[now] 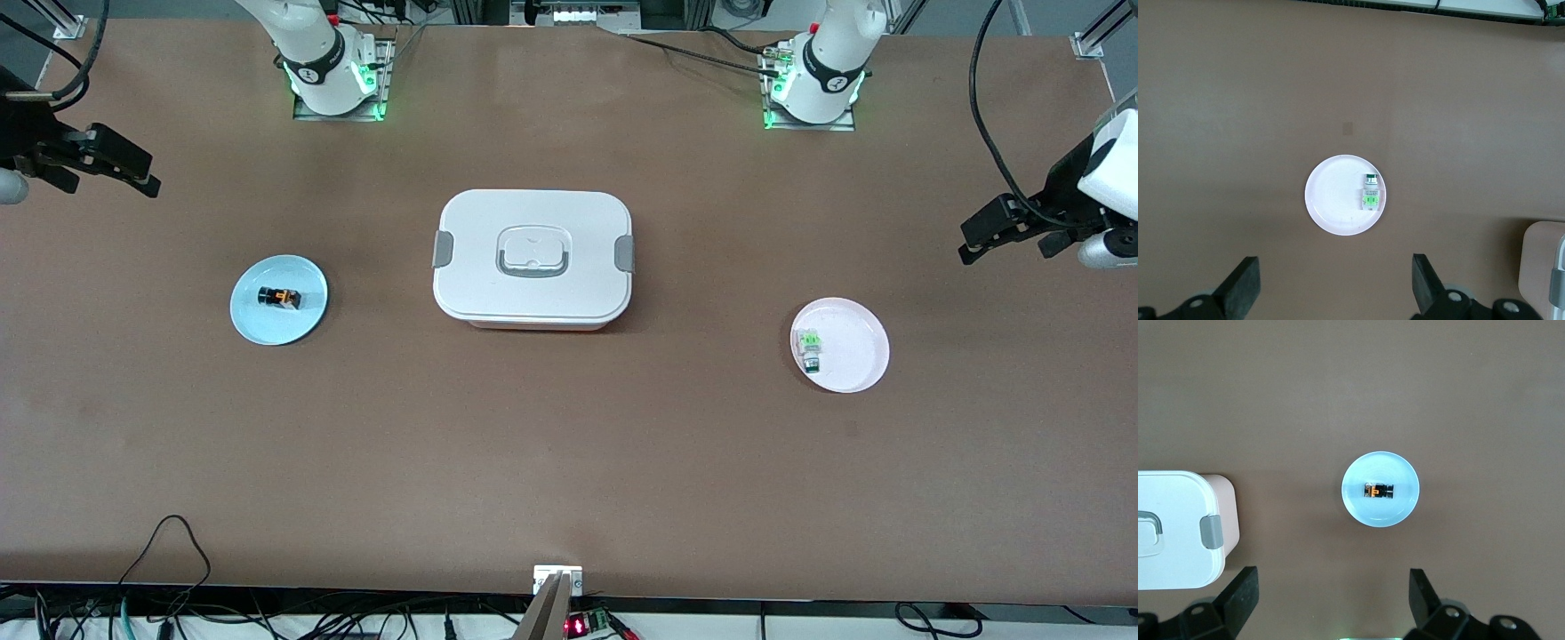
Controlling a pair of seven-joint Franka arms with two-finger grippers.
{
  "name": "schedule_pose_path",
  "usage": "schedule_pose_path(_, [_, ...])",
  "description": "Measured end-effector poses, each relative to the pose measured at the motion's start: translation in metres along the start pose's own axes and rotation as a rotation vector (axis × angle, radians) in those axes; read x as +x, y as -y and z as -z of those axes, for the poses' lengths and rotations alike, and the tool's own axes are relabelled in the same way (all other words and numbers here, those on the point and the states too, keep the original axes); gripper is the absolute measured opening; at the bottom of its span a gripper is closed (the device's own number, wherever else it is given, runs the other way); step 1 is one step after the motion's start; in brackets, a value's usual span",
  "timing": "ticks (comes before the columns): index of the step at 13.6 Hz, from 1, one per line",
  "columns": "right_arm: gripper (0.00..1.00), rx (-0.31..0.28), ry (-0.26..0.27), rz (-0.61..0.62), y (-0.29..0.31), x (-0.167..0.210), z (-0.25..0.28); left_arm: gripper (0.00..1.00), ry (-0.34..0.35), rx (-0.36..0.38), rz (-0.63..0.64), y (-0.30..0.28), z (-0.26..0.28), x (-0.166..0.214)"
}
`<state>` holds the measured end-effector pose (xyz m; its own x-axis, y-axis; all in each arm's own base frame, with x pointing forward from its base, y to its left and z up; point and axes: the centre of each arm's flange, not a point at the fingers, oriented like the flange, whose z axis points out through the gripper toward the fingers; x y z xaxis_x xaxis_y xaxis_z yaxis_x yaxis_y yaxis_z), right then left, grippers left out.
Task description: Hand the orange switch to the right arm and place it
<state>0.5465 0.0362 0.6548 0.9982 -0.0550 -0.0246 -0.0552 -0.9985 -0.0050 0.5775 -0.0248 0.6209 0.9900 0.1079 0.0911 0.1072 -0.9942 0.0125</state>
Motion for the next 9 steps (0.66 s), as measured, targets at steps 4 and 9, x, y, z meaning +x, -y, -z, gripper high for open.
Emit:
schedule_pose_path(4, [1.00,-0.004,0.004,0.023,0.013,-0.001,-0.004,1.00,-0.003,-0.001,-0.004,-0.002,0.001,0.001])
schedule_pose_path(9, [1.00,-0.003,-0.004,0.014,0.008,0.000,-0.003,1.00,-0.003,-0.001,-0.006,-0.003,0.001,0.002])
